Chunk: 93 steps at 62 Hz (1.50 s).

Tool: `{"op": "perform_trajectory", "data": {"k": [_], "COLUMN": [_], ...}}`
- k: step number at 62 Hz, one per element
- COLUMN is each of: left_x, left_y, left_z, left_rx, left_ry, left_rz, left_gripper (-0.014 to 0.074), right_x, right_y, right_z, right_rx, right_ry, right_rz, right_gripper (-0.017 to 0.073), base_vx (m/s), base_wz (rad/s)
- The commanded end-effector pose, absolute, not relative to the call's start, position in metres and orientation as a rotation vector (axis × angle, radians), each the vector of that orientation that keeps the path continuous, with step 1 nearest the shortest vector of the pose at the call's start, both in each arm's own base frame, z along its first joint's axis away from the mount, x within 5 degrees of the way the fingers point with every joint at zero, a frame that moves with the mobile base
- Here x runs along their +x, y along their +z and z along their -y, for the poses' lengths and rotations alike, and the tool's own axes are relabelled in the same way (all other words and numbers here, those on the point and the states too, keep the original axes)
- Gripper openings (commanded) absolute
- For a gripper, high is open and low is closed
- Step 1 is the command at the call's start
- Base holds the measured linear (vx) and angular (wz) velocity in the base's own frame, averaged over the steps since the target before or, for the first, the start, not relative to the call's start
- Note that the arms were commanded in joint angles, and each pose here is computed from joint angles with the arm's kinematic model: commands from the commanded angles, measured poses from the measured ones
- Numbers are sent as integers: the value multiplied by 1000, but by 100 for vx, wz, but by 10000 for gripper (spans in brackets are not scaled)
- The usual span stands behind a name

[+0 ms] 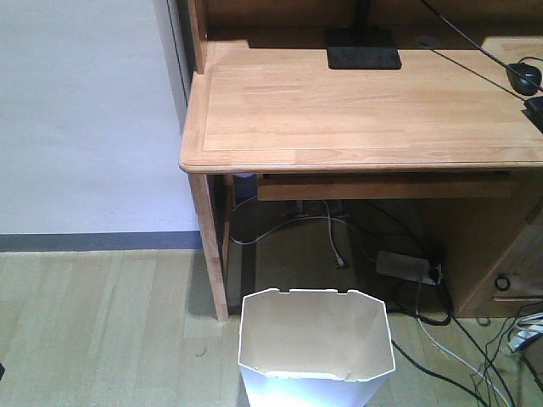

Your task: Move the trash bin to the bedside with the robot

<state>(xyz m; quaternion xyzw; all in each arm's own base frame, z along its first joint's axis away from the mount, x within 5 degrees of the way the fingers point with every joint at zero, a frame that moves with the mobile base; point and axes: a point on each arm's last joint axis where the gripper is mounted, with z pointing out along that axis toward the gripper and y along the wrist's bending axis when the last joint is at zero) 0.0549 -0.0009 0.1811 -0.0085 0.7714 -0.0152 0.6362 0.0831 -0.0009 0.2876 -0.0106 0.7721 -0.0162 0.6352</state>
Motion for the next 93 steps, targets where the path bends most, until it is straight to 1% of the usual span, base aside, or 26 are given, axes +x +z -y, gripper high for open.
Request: {"op": "perform_trajectory", "data": {"k": [1,23,34,43,52,75,81,93], "left_x": [56,56,56,56,56,56,56,56], "left_y": [182,182,182,182,182,182,182,182], "left_z": [1,1,1,1,1,1,1,1], "left_rx": [-20,-20,-20,-20,-20,-20,-20,-20], "left_ry": [-44,-44,-44,-44,-44,-44,-44,-44], "left_rz": [-1699,-1699,-1699,-1699,-1699,-1699,-1699,-1699], "left_gripper": [-6,-6,-6,-6,-6,-6,-6,-6], "right_x": [91,95,95,95,95,95,95,95], "right_y": [302,300,300,299,299,299,299,301], "right_z": [1,1,1,1,1,2,2,2], "right_rx": [-12,-9,-11,-15,-16,-24,-24,-23], "right_ry": [-29,-26,-27,-32,-32,-43,-43,-43], "right_rz": [-1739,-1763,-1763,-1773,-1776,-1777,-1776,-1754], "right_gripper": [-9,0,38,102,184,465,502,500], "base_vx": [0,0,0,0,0,0,0,0], "base_wz": [0,0,0,0,0,0,0,0]}}
